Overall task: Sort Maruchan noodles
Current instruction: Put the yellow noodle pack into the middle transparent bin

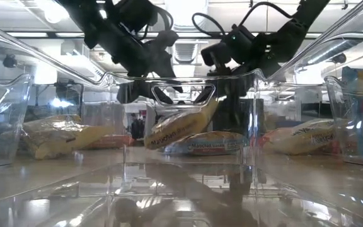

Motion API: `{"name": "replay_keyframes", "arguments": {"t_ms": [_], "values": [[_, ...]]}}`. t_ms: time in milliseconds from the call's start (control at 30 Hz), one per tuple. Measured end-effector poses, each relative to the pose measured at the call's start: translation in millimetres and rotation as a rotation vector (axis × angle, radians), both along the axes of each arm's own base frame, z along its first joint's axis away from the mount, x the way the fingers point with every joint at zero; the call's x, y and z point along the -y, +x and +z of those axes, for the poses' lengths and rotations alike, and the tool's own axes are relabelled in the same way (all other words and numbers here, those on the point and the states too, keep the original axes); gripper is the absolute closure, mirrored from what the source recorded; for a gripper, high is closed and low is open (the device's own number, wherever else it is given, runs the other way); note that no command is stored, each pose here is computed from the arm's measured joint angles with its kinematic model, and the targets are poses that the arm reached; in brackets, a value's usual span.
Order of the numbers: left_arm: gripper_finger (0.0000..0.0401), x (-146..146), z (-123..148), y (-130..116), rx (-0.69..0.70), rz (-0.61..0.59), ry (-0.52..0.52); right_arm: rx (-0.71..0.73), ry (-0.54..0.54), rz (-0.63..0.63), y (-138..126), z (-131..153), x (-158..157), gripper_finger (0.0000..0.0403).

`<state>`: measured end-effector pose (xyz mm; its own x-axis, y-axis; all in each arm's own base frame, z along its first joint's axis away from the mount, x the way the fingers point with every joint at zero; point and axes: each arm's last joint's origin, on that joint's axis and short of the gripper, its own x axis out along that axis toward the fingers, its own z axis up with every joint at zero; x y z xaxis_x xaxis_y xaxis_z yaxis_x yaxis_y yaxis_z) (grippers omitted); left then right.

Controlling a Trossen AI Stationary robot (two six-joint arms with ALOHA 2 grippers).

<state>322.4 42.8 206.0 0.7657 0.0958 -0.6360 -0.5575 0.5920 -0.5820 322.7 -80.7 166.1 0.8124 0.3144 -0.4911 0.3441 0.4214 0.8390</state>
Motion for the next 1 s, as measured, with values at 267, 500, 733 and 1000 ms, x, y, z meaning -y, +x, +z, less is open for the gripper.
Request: {"name": "replay_keyframes", "arguments": {"t_ms": [267,500,733,1000], "values": [[0.0249,-2,1,-1,0.002,0.081,0.000,0.049,-0.050,0.020,-9,17,7,0.0292],[0.0249,-4,10,-4,0.040,0.169,0.037,0.022,-0.122,0.097,-25,29,6,0.0292],[0.0249,-5,13,-5,0.038,0.209,0.072,0.183,-0.198,0.155,-38,69,-5,0.0292],[0.0249,-7,13,-7,0.029,0.231,0.099,0.272,-0.261,0.155,-46,98,-35,0.0292]]}}
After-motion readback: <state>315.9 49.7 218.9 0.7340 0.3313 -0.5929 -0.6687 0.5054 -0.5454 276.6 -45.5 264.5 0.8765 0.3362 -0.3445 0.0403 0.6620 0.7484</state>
